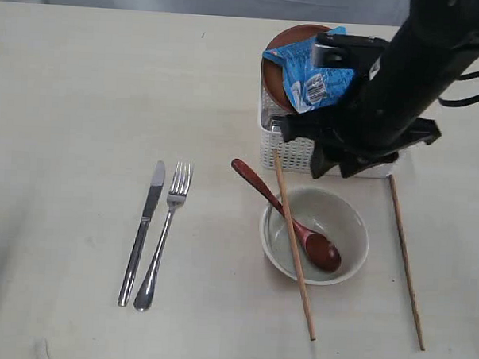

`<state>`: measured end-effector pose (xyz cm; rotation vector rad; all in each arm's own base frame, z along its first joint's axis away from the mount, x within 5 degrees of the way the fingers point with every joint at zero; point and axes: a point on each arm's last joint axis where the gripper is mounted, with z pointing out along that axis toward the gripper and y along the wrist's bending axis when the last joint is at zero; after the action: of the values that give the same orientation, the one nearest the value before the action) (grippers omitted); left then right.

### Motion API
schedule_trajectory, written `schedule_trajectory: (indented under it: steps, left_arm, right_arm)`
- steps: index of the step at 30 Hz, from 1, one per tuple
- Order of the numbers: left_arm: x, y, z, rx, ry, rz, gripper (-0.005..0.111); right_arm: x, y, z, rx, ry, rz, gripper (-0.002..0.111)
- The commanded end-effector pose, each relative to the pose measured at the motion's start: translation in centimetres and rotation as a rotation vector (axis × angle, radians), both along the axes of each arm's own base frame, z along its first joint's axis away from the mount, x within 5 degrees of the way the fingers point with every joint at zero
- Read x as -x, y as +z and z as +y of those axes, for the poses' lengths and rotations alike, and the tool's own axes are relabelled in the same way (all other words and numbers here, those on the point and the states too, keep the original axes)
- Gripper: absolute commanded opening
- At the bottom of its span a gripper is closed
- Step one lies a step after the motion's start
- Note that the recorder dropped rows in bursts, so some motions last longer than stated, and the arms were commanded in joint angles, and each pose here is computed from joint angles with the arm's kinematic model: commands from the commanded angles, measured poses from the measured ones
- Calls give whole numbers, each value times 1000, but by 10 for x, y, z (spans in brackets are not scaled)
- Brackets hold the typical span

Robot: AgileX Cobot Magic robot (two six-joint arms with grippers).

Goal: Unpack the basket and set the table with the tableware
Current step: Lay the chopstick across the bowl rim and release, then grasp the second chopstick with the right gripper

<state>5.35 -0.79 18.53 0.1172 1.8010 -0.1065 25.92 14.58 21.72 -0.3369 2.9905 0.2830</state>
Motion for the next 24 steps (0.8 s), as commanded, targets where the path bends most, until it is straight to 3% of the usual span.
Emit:
schedule_trajectory:
  steps: [1, 9, 24]
  left_arm:
    - [0, -1, 0, -8, 2, -2, 0]
    - [0, -1, 0, -8, 2, -2, 0]
    - [0, -1, 0, -8, 2, -2, 0]
  right_arm:
    - [-3, 9, -43, 52, -63, 32, 40]
    - [18, -23, -100, 78, -164, 82, 40]
    - [15, -90, -103, 113, -165, 145, 40]
